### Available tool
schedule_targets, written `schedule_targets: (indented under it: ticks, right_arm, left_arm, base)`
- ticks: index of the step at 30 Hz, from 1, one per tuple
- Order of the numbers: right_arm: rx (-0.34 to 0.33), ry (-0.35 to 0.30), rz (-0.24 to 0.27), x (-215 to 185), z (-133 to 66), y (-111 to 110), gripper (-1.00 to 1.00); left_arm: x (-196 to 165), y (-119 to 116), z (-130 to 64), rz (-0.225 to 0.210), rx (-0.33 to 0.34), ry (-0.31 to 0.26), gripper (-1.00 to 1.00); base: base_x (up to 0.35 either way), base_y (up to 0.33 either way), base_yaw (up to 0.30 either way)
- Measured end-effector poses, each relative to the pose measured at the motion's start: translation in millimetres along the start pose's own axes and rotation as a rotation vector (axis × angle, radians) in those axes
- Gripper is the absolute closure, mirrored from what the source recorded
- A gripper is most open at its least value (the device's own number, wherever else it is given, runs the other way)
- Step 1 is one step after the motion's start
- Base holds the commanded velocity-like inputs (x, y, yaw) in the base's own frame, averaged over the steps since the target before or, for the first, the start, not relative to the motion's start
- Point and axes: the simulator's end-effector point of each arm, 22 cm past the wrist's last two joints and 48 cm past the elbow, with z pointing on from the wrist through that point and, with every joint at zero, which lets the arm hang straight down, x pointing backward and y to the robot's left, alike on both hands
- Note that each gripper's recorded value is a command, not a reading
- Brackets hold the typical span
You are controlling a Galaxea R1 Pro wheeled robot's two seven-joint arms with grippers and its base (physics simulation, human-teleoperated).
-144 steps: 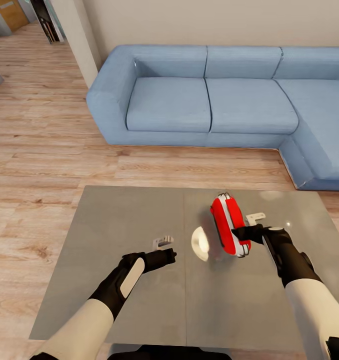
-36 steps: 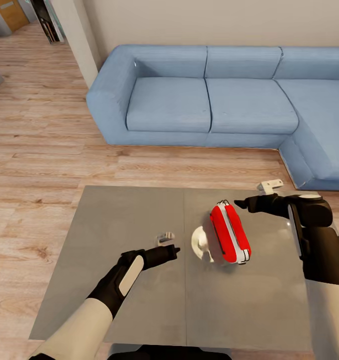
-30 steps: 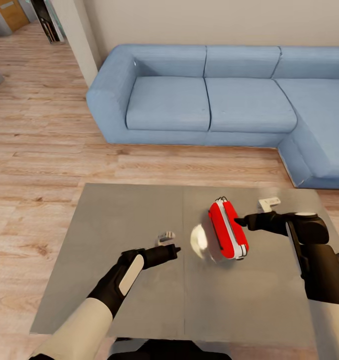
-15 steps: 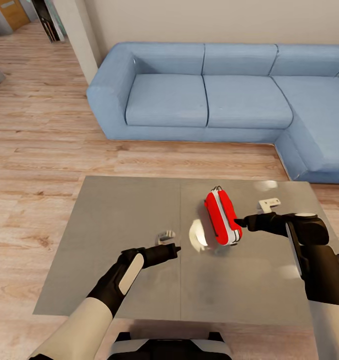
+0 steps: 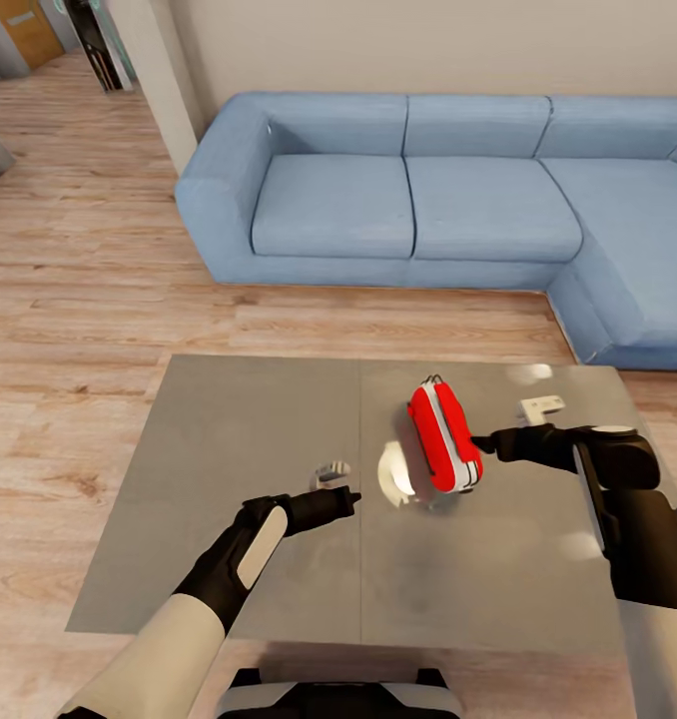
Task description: Turn on the radio receiver that's on the table in the living room.
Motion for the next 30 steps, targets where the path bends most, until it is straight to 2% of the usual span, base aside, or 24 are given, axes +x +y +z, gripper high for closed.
schedule_targets:
  ticks: [5,10,13,15,18,24,25,26,30]
  right_arm:
    - [0.018,-0.014,0.027,-3,-6.4,-11,-1.00]
    - [0.062,-0.025,0.101,5,-17.6,-41,-1.00]
    - [0.080,-0.030,0.117,7,-23.4,-51,-1.00]
    - [0.102,-0.014,0.114,17,-27.4,-62,-1.00]
    - [0.109,0.002,0.114,26,-28.0,-66,-1.00]
    - [0.109,-0.006,0.114,23,-31.8,-66,-1.00]
    - [0.111,0.003,0.115,28,-31.8,-66,-1.00]
    - [0.141,0.048,0.135,59,-33.3,-76,-1.00]
    - [0.202,0.119,0.185,111,-43.7,-98,-1.00]
  left_arm:
    - [-4,-4,-1.8,0.010,0.001,-0.008,1.00]
    - [-24,-13,-10.2,0.042,0.016,-0.052,1.00]
    - [-30,-15,-13.9,0.053,0.017,-0.062,1.00]
    - [-37,-11,-21.2,0.066,0.011,-0.070,1.00]
    - [-49,-2,-32.9,0.081,0.000,-0.087,1.00]
    - [-52,-4,-36.1,0.094,-0.002,-0.092,1.00]
    - [-54,-1,-38.8,0.099,-0.010,-0.093,1.00]
    - [-54,16,-47.9,0.106,-0.040,-0.082,1.00]
    - [-55,37,-62.4,0.114,-0.074,-0.074,1.00]
  base:
    - [0.000,0.000,0.000]
    - [0.000,0.000,0.000]
    - [0.000,0.000,0.000]
    - [0.000,0.000,0.000]
    - [0.000,0.000,0.000]
    - [0.000,0.000,0.000]
    - [0.000,0.000,0.000]
    - [0.000,0.000,0.000]
    - [0.000,0.000,0.000]
